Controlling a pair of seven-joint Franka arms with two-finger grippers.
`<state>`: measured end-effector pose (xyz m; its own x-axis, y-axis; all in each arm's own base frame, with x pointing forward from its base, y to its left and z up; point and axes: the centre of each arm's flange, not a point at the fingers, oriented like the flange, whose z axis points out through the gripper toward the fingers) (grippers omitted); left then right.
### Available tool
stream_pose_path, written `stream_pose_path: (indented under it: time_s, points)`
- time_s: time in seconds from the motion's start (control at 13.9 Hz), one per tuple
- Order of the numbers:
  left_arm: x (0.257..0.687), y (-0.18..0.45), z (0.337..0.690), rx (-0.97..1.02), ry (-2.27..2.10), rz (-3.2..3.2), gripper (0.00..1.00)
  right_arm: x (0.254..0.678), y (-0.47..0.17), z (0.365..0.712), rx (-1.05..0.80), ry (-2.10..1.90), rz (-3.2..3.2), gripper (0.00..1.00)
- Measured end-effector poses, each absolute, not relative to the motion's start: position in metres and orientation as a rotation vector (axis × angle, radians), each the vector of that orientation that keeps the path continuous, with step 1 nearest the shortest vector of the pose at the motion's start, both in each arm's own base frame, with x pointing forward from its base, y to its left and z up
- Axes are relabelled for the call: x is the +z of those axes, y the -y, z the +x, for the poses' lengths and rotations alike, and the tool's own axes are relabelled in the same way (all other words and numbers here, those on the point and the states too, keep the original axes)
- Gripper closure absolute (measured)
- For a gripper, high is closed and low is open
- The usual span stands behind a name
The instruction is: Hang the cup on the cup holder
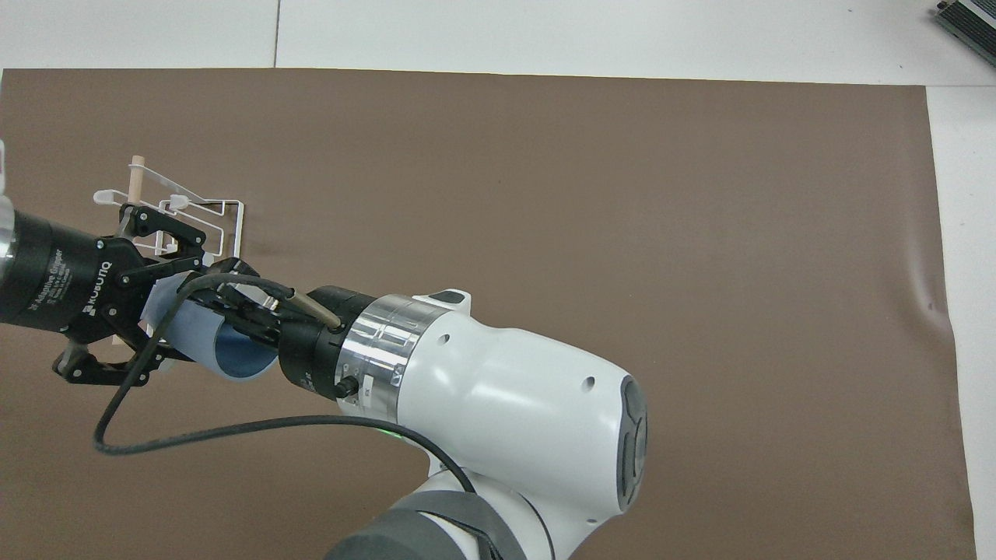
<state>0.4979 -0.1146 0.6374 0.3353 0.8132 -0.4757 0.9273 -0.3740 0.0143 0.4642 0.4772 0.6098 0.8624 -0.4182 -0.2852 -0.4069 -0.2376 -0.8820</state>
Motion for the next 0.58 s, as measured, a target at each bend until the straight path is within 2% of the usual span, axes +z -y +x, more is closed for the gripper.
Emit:
stream_pose_path:
  time_s: [0.22, 0.36, 0.58]
  points:
    - [0.634, 0.108, 0.499, -0.545, -1.592, 2.347, 0.25, 0.607, -0.474, 0.469, -0.015, -0.629, -1.855, 0.33]
    - [0.631, 0.102, 0.499, -0.490, -1.627, 2.396, 0.25, 0.606, -0.474, 0.469, -0.014, -0.629, -1.856, 0.15]
    - [0.626, 0.097, 0.500, -0.364, -1.669, 2.516, 0.25, 0.605, -0.472, 0.472, -0.064, -0.570, -1.879, 0.15]
